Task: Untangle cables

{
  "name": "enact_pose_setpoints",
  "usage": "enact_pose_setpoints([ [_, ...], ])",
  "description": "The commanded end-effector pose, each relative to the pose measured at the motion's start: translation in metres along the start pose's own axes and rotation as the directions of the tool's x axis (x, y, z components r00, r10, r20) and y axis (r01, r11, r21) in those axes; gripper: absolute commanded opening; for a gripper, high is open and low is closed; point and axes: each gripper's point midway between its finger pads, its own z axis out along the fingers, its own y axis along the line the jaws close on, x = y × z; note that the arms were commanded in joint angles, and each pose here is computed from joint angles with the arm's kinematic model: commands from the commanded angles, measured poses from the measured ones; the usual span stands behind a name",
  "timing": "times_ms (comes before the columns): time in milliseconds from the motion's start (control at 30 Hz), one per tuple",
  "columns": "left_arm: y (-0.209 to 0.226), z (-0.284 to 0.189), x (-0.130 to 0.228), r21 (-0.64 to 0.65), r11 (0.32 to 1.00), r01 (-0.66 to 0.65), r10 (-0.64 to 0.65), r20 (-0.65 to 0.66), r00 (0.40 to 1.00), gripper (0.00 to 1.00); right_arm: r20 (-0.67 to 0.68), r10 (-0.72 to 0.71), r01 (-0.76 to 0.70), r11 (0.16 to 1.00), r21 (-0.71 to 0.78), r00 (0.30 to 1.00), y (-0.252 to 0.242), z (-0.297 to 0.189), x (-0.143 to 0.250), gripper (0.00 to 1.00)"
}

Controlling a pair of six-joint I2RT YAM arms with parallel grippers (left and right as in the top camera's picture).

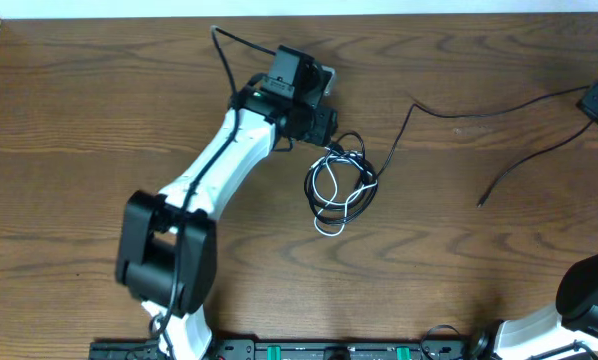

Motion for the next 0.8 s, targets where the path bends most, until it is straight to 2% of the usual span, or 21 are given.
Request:
enact_pose_setpoints([
  [0, -0.001, 0.027, 0.010, 0.011, 1.000, -0.026, 0.027, -0.036, 0.999, 0.55, 0.009, -0.014, 0.014, 1.000, -0.017, 1.000, 0.005, -0.004, -0.002, 0.01],
  [133, -0.005, 0.051, 0.020, 0.009, 0.999, -0.044, 0.045, -0.068, 0.997, 0.55, 0.010, -0.014, 0.014, 1.000, -0.017, 1.000, 0.006, -0.004, -0.003, 0.01],
  [400, 0.020, 0.074, 0.029, -0.138, 0.988, -0.064, 0.052, -0.092, 0.994, 0.56, 0.000, -0.033, 0.033, 0.998, -0.049, 0.999, 0.011, -0.004, -0.001, 0.01],
  [533, 0.026, 0.081, 0.026, -0.162, 0.984, -0.067, 0.056, -0.072, 0.996, 0.55, 0.000, -0.033, 0.033, 0.998, -0.049, 0.999, 0.011, -0.004, -0.001, 0.01],
  [767, 0.026, 0.084, 0.027, -0.161, 0.985, -0.065, 0.053, -0.073, 0.996, 0.48, 0.000, -0.033, 0.033, 0.998, -0.049, 0.999, 0.011, -0.004, -0.001, 0.01],
])
